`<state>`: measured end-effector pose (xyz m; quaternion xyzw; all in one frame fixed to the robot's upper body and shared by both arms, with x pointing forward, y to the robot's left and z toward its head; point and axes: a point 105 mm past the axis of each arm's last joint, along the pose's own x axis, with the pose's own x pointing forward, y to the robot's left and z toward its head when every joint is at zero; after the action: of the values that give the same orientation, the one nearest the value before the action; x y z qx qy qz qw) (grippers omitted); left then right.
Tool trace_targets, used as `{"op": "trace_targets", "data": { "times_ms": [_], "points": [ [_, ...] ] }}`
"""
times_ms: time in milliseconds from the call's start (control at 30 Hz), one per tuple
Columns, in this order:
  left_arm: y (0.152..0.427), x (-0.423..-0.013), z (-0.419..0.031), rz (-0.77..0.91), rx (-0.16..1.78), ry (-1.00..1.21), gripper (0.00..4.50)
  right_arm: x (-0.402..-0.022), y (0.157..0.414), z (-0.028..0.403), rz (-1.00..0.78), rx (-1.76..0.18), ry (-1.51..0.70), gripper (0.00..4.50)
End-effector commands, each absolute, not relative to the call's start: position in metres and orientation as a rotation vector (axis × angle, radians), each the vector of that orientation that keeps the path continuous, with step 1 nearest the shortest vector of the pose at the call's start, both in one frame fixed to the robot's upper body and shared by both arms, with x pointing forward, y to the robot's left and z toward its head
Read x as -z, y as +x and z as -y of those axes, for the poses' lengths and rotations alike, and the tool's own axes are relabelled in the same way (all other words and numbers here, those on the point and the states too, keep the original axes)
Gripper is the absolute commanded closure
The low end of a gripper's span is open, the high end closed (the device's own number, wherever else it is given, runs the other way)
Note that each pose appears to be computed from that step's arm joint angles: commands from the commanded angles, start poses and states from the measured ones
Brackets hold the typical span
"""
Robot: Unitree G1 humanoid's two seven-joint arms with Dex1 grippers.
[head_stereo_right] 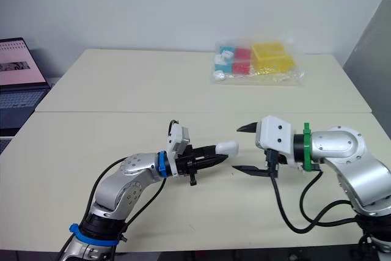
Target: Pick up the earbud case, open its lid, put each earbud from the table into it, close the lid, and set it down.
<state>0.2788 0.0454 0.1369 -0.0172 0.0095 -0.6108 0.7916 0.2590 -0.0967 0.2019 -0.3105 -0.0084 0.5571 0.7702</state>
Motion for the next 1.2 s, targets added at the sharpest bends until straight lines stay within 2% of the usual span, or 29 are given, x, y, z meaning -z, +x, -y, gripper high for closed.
{"op": "trace_targets", "data": {
  "times_ms": [33,433,633,833,933,1033,1200],
  "points": [
    [0.272,-0.150,-0.040,0.050,1.374,-0.007,3.70,-0.208,0.265,0.093,0.073,-1.160,-0.725,0.00],
    [0.258,-0.140,-0.040,0.036,1.446,0.071,3.70,-0.213,0.287,0.097,0.074,-1.121,-0.711,0.00],
    [0.260,-0.132,-0.045,0.019,1.432,0.094,3.70,-0.221,0.281,0.096,0.073,-1.158,-0.664,0.00],
    [0.273,-0.131,-0.050,0.047,1.342,0.104,3.70,-0.224,0.265,0.118,-0.050,-1.192,-0.541,0.00],
    [0.277,-0.127,-0.055,0.059,1.296,0.135,3.70,-0.229,0.274,0.161,-0.116,-0.964,-0.464,0.00],
    [0.272,-0.119,-0.056,0.062,1.304,0.195,3.70,-0.201,0.282,0.212,-0.318,-0.636,-0.475,0.00],
    [0.266,-0.119,-0.054,0.062,1.334,0.200,3.70,-0.168,0.273,0.245,-0.458,-0.370,-0.411,0.00]
  ]
}}
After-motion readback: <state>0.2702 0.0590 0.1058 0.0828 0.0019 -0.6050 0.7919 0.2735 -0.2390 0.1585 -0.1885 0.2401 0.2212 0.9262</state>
